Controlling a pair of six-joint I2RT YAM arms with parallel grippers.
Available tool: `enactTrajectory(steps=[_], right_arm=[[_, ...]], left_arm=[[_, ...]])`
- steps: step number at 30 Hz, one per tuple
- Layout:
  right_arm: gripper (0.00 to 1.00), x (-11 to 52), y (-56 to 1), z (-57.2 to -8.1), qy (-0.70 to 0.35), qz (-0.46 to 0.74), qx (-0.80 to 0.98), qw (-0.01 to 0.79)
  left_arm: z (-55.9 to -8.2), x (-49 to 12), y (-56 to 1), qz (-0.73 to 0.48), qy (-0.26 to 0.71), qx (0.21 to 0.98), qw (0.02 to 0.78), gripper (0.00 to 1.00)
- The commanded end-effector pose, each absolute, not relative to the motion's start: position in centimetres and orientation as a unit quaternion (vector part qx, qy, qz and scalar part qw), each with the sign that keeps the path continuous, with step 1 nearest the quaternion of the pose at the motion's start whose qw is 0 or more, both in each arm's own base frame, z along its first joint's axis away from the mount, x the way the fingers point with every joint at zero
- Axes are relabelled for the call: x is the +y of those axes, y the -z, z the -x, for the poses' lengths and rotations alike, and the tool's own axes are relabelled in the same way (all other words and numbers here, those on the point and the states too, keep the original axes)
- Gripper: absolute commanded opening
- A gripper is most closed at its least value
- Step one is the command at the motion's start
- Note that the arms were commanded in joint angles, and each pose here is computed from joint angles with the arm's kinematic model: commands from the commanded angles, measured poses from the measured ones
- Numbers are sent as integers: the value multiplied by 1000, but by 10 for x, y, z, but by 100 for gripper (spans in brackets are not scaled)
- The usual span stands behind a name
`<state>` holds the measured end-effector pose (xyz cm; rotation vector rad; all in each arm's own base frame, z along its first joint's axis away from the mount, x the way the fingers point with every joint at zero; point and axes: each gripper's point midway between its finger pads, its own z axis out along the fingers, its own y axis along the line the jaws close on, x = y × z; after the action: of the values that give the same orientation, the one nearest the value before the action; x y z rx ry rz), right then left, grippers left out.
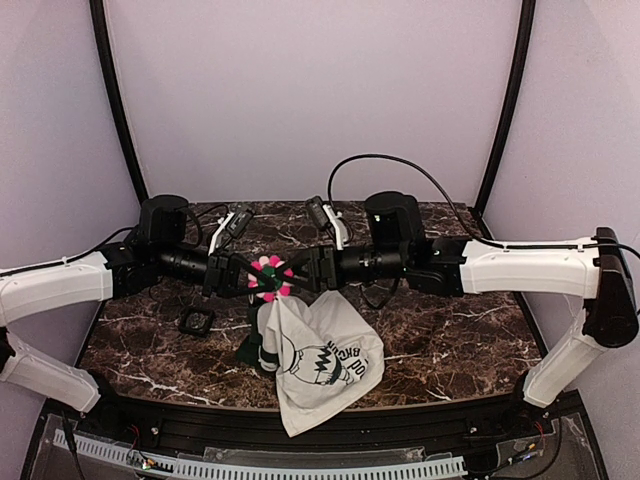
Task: Remove the brooch from the garment
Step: Open the brooch on the crumpled clothing.
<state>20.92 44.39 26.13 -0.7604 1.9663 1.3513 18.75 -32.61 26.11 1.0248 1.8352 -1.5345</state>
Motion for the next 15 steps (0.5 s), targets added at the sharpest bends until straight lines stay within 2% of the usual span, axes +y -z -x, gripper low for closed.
enactTrajectory(steps=[1, 15], right_arm=[[69, 448, -267, -195, -544, 307, 720, 301], [69, 450, -280, -186, -583, 315, 688, 294]], left_arm=[[-179, -331, -285, -406, 585, 642, 284, 1], [-179, -332, -284, -404, 587, 643, 281, 1]])
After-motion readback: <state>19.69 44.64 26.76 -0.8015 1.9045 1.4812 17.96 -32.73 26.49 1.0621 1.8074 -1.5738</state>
